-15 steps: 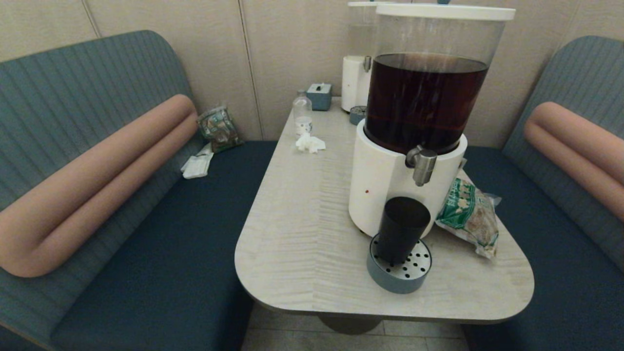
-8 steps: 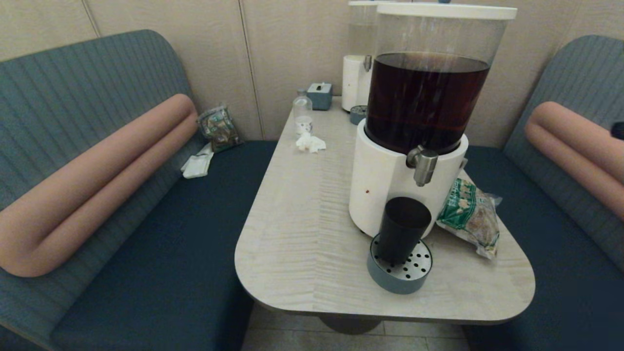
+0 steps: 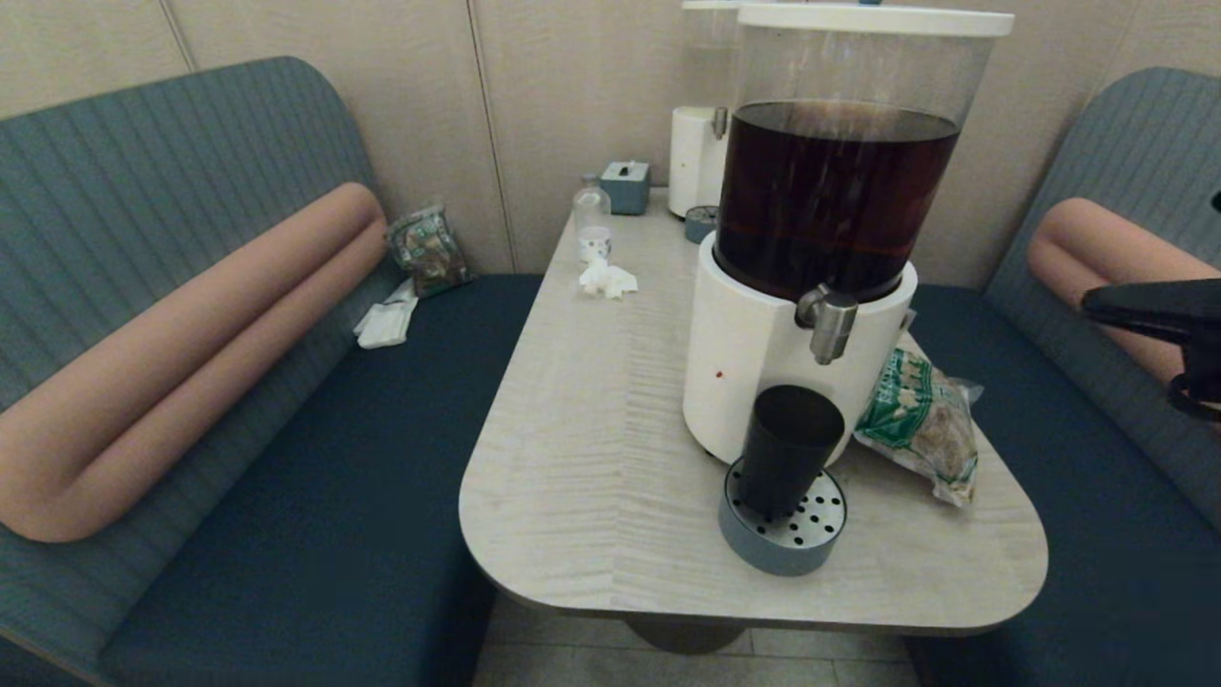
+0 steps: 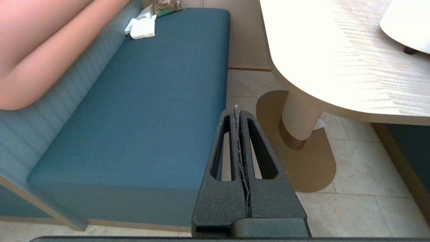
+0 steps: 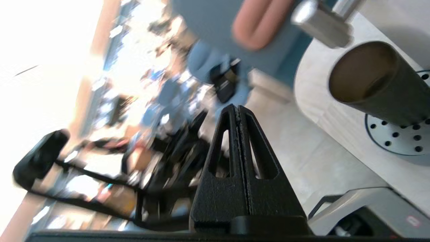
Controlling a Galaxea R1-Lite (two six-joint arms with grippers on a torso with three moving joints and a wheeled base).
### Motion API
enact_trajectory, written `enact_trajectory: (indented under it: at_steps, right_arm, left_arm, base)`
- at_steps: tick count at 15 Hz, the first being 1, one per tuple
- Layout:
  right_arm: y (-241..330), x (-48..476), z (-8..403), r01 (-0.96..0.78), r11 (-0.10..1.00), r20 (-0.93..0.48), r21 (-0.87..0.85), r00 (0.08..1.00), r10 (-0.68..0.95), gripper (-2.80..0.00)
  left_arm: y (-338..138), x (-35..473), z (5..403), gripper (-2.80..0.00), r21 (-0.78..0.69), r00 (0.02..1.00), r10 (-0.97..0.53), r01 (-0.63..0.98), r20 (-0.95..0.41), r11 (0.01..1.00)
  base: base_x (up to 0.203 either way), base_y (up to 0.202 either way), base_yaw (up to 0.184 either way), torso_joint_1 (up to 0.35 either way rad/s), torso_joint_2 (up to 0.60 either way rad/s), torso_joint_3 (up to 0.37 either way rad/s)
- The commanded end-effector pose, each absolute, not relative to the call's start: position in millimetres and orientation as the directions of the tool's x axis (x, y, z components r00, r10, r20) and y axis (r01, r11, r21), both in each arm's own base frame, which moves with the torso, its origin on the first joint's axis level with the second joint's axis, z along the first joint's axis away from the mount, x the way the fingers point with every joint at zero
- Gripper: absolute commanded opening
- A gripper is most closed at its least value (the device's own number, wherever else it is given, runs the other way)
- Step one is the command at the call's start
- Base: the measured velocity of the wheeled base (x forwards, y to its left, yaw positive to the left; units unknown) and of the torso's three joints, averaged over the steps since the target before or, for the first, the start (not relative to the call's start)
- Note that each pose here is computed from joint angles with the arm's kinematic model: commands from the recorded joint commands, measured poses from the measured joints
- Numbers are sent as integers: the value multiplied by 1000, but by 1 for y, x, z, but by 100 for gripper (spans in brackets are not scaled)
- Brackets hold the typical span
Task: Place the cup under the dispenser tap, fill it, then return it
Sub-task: Turn on the faucet
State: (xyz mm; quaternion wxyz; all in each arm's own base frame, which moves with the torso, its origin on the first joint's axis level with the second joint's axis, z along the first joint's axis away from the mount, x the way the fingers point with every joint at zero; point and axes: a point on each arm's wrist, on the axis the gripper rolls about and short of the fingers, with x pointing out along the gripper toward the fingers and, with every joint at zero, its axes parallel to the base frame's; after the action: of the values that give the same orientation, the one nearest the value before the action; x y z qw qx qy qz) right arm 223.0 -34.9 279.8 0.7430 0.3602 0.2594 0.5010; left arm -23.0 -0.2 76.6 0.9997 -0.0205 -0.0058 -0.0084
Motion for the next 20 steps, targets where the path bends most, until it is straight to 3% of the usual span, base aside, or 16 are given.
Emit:
enact_trajectory:
  at_steps: [1, 3, 6, 11, 16, 20]
  right_arm:
    - [-55, 274, 234, -510, 189, -15, 839, 325, 945, -280]
    - [-59, 296, 220, -553, 187, -10, 812, 308, 951, -280]
    - [-57, 298, 235, -669, 212, -3, 712, 300, 954, -280]
    - [-51, 244, 299, -773, 265, 8, 577, 330, 944, -280]
    - [-57, 187, 327, -772, 384, 23, 507, 457, 889, -280]
    - [-74, 143, 341, -675, 594, 60, 438, 681, 730, -280]
  left_arm:
    - [0, -23, 77, -280, -41, 1000, -17, 17, 10, 999]
    - [0, -23, 76, -280, -41, 1000, -17, 17, 9, 999]
    - [0, -23, 77, -280, -41, 1000, -17, 17, 10, 999]
    - [0, -23, 77, -280, -41, 1000, -17, 17, 10, 999]
    - [0, -23, 77, -280, -41, 1000, -17, 17, 11, 999]
    - [0, -23, 76, -280, -41, 1000, -17, 17, 9, 999]
  base:
    - [0, 0, 0, 0, 0, 0]
    - [0, 0, 0, 0, 0, 0]
    - [0, 0, 0, 0, 0, 0]
    - [0, 0, 0, 0, 0, 0]
    - [0, 0, 0, 0, 0, 0]
    - [0, 0, 0, 0, 0, 0]
